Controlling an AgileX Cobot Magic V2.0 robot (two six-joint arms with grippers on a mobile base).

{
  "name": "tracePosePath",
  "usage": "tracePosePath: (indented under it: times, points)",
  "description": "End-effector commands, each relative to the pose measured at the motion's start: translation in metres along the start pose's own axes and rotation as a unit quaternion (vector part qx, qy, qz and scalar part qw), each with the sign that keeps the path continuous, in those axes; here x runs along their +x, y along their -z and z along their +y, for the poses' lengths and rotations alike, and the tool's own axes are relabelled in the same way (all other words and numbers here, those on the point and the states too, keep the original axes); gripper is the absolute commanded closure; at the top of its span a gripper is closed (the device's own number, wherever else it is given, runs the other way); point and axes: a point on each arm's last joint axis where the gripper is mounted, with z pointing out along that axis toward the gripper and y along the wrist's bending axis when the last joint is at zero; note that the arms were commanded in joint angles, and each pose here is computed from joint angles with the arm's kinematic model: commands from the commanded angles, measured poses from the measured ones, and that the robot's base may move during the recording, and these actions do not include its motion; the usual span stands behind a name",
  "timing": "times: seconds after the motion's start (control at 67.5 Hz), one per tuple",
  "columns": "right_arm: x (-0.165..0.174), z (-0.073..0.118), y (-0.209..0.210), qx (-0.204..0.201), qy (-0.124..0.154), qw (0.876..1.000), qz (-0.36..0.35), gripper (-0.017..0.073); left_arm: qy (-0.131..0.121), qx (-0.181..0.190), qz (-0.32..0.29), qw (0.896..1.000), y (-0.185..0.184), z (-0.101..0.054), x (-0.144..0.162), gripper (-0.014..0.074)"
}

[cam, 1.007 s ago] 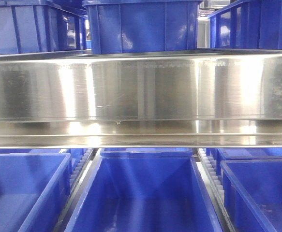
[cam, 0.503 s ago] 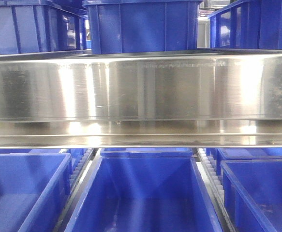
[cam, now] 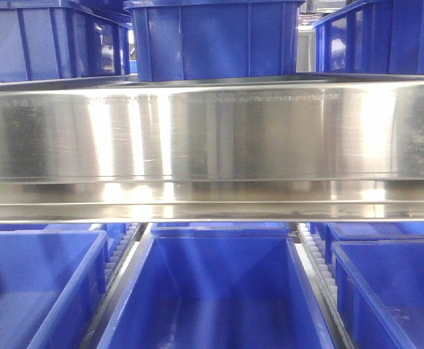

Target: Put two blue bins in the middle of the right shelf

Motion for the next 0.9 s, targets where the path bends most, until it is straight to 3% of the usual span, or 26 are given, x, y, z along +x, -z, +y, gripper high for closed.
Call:
tracePosePath:
  times: [0.0, 0.888]
  points:
    - [-0.0078, 0.0065, 0.0099, -0.019, 0.007, 0.999, -0.042, 0.0712, 0.020, 0.035, -0.069, 0.997, 0.0126, -0.0074, -0.0138, 0.0704]
    - [-0.0078, 0.0063, 0.0090, -0.019, 0.007, 0.999, -0.041, 0.0712, 0.020, 0.035, -0.070, 0.997, 0.0126, -0.0074, -0.0140, 0.0704]
